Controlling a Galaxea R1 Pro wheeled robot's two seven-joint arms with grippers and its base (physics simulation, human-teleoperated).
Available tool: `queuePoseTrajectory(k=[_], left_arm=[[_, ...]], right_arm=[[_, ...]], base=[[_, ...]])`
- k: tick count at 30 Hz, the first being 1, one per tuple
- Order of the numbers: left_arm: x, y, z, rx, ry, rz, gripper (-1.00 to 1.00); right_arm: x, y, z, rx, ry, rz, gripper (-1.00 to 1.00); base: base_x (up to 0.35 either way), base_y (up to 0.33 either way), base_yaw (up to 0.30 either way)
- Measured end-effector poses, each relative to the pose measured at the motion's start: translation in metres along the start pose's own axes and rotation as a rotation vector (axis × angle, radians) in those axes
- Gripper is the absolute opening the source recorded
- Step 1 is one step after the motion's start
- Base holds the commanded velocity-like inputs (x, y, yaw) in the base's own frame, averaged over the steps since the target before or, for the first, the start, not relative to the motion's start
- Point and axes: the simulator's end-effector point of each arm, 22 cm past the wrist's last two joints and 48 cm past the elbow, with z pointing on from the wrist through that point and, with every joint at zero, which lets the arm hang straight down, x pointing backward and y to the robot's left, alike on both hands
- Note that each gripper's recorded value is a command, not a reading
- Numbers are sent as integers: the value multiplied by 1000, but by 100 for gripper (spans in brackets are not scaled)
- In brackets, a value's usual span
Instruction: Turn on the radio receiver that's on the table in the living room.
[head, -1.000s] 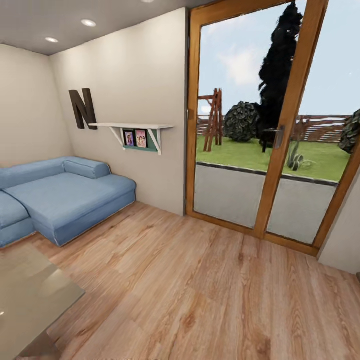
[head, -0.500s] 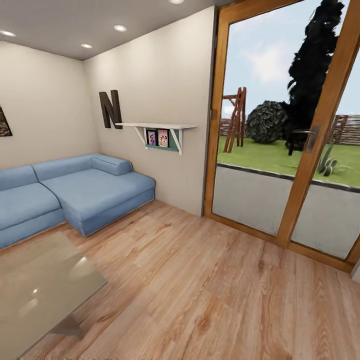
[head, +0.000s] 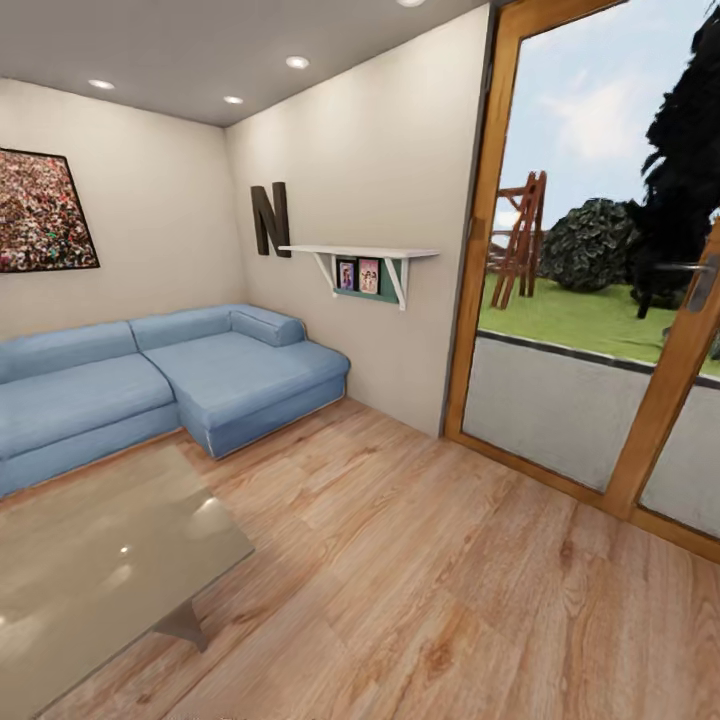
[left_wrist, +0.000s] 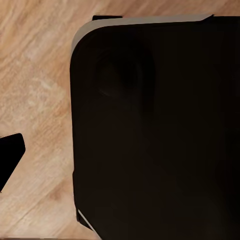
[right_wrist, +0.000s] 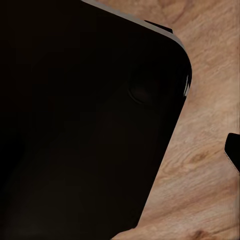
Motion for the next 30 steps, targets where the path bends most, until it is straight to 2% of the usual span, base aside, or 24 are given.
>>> queuePoseTrajectory(k=[30], left_arm=[[0,0,0,1,0,0,100]], right_arm=[[0,0,0,0,0,2,100]], base=[[0,0,272]])
